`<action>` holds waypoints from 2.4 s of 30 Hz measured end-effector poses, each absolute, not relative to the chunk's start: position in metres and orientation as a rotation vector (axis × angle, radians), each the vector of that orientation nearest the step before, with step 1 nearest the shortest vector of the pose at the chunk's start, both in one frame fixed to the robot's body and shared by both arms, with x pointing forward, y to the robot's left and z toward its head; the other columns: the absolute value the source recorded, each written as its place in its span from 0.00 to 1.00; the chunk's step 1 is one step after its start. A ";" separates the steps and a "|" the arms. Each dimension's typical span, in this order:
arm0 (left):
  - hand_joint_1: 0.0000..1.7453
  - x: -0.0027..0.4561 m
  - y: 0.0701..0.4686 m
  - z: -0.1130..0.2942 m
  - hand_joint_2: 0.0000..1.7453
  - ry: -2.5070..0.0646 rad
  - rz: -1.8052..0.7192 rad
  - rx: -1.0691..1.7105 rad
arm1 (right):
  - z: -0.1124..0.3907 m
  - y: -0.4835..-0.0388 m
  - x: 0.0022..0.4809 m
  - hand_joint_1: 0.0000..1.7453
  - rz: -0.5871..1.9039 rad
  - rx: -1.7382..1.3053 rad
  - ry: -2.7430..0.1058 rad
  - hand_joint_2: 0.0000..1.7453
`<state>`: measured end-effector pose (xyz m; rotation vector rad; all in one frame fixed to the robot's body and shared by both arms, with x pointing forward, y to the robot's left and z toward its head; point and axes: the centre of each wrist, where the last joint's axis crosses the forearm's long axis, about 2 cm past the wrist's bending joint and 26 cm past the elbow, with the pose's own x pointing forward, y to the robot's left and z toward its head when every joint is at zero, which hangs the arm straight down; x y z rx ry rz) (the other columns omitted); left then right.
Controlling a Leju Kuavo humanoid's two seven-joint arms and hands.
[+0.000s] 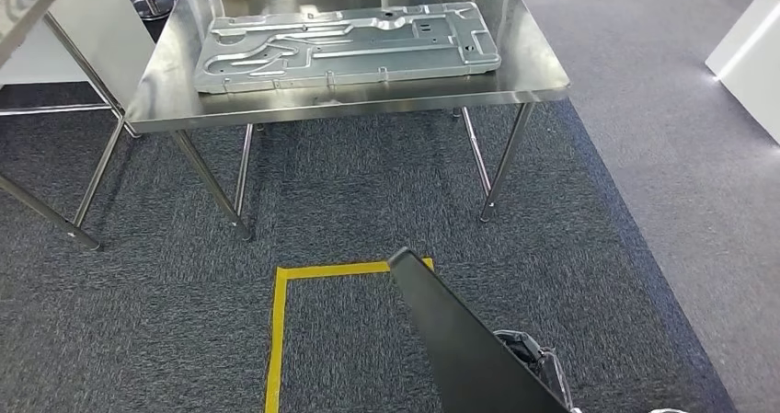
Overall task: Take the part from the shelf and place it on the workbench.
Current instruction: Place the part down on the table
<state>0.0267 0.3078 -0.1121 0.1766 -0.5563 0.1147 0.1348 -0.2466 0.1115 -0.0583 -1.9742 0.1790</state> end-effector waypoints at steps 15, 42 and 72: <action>0.00 0.020 0.314 -0.112 1.00 -0.517 0.109 0.190 | 0.098 -0.247 0.131 1.00 0.164 -0.158 -1.836 1.00; 0.00 0.025 0.311 -0.112 1.00 -0.496 0.130 0.185 | 0.118 -0.311 0.152 1.00 0.269 -0.601 -1.732 1.00; 0.00 0.054 0.324 -0.109 1.00 -0.524 -0.090 0.143 | 0.214 -0.245 0.409 1.00 0.791 -0.748 -1.687 1.00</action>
